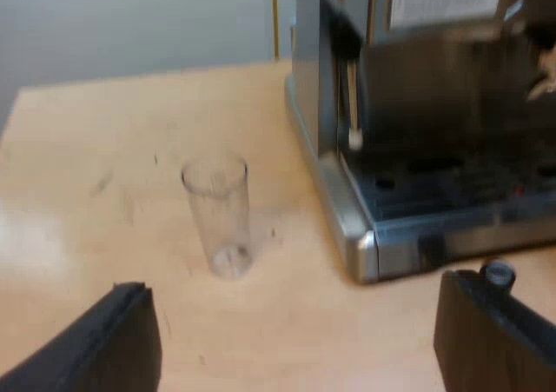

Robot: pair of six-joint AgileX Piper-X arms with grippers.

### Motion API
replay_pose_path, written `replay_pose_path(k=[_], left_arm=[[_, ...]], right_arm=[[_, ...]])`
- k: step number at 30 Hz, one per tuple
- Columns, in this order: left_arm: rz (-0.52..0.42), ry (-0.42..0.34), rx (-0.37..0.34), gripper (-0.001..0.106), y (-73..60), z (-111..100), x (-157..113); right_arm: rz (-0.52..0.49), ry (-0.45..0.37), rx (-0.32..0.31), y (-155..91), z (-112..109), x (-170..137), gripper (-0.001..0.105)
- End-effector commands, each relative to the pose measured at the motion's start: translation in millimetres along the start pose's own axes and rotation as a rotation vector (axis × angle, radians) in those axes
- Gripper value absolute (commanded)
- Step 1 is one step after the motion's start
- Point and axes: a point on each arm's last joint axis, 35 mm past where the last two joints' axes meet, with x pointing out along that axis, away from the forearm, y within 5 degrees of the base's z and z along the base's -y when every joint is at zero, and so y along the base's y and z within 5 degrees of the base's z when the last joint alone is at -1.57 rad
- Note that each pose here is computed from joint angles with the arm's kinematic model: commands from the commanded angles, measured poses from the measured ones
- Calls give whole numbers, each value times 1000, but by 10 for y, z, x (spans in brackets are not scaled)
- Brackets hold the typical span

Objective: Pour the beans into the coffee machine

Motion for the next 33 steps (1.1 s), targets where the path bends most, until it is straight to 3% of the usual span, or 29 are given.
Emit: replay_pose_path(k=[1, 8, 26, 33], left_arm=[[23, 55, -20, 67, 39, -80, 137], [32, 124, -31, 67, 88, -240, 298], [30, 111, -29, 67, 87, -229, 305], [30, 111, -29, 67, 87, -229, 305]], right_arm=[[19, 28, 0, 15, -56, 90, 79], [38, 111, 3, 55, -262, 283, 79], [80, 271, 13, 140, -667, 560, 79], [82, 273, 13, 142, -673, 563, 79]])
